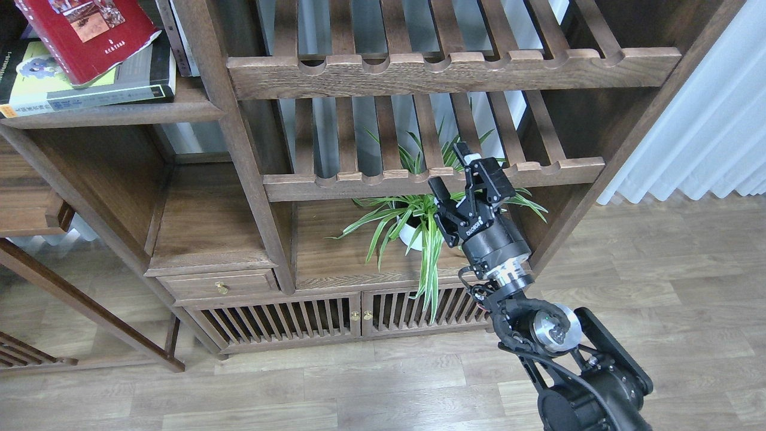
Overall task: Organize books on shelf
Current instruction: 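Place the red book on the upper shelf with the left gripper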
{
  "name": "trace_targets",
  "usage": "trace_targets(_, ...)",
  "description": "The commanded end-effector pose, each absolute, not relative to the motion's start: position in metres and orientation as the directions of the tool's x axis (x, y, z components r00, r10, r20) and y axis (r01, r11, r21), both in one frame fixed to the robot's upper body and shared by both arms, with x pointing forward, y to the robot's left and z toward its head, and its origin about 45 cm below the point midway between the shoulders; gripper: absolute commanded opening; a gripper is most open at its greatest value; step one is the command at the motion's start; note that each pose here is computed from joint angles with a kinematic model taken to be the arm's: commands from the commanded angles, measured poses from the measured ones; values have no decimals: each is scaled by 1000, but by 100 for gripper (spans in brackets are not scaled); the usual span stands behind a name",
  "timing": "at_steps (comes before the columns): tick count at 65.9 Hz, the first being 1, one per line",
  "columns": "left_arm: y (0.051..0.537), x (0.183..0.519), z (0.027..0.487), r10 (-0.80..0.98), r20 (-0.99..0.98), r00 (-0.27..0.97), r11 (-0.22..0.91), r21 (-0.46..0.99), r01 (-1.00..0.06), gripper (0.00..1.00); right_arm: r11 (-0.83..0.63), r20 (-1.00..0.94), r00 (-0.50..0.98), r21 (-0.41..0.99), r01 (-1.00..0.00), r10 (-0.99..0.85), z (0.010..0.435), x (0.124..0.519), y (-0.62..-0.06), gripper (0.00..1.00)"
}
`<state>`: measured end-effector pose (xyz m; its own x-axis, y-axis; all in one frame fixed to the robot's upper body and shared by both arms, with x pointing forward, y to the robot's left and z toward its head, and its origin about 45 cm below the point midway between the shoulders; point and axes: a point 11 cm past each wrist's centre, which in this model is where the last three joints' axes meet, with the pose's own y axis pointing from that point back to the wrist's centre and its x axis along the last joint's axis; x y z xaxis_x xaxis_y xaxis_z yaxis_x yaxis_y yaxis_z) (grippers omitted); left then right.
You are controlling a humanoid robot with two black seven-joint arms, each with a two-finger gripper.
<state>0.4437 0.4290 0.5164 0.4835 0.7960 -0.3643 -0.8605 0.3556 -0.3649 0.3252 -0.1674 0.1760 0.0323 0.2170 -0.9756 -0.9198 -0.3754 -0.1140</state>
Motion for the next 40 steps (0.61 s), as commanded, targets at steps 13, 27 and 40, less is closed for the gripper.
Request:
trace_targets(13,427,445,544,788,-354,504,352,-411,-841,61,-377,-976,29,-110,-920,215,175,326,-167,88)
trace_targets(27,396,448,476,748,-399,530,430,-316,-846,71,-378,-976,31,-112,-919,214,176,327,-167,88)
trace_targets(40,320,443,477,506,-490,710,519,-485,-704,72,-374,-976,33,-113,-921,216,175,325,-168,88)
